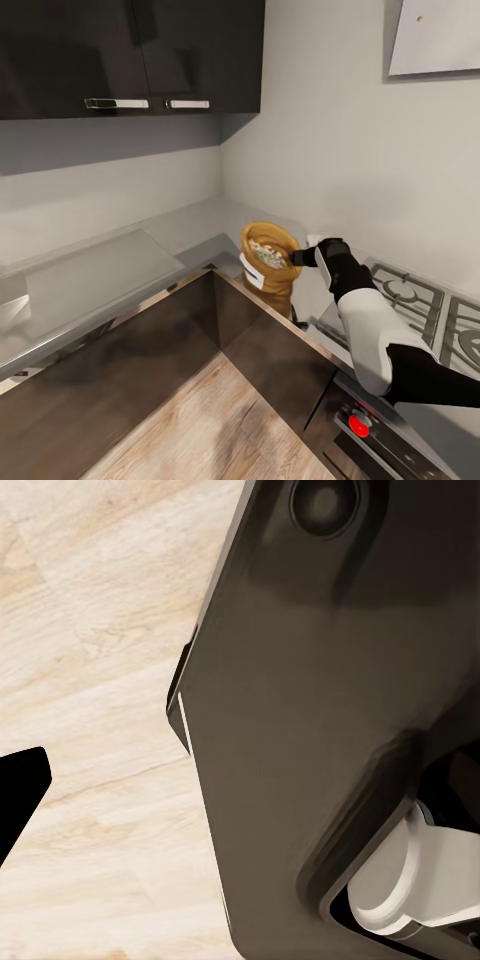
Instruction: In the kitchen, take the popcorn bag from the countertop, put it into the microwave, and heat it until the popcorn is cooked so the cooked popcorn ends up inside the bag.
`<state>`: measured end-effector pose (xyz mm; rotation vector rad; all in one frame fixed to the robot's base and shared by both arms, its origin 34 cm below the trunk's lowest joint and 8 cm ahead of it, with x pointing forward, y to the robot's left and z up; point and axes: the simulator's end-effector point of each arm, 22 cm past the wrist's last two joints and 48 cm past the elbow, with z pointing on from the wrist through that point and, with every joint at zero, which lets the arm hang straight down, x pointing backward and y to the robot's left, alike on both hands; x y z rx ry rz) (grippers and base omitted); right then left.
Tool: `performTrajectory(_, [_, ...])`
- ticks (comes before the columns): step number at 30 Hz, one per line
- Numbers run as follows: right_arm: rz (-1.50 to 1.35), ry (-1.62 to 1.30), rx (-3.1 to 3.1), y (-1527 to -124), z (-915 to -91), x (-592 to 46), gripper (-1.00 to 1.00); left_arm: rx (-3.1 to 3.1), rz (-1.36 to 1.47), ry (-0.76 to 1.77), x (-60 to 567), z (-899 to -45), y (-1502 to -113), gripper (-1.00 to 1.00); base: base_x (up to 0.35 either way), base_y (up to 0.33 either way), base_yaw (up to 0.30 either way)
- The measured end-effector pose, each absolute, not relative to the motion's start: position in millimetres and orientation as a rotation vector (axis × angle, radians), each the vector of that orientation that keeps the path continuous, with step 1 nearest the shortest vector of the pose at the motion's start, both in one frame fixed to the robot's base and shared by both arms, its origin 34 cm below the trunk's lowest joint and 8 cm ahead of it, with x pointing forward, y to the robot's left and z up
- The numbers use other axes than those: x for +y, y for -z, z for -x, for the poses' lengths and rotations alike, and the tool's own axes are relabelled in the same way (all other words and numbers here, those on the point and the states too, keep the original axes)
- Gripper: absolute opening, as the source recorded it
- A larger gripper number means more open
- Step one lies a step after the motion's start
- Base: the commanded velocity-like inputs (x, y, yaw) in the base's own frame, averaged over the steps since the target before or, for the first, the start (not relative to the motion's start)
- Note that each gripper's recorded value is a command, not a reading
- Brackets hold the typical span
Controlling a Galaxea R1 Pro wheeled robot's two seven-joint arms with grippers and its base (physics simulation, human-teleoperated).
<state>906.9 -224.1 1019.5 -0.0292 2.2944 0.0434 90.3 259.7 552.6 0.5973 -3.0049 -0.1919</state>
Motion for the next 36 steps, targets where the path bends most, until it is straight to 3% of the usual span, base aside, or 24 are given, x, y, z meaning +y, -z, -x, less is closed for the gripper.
performTrajectory(22, [-0.026, -0.04, 2.35, -1069.2, -888.8, -226.7, -1.0, -3.006, -0.598, 0.192, 259.8, -90.5, -552.5, 1.0, -0.001, 0.0, 0.0])
performTrajectory(36, [-0.053, -0.002, 2.212, -1125.5, -897.0, -243.9, -1.0, -2.999, -0.615, 0.2, 260.8, -89.4, -552.7, 1.0, -0.317, 0.116, 0.0])
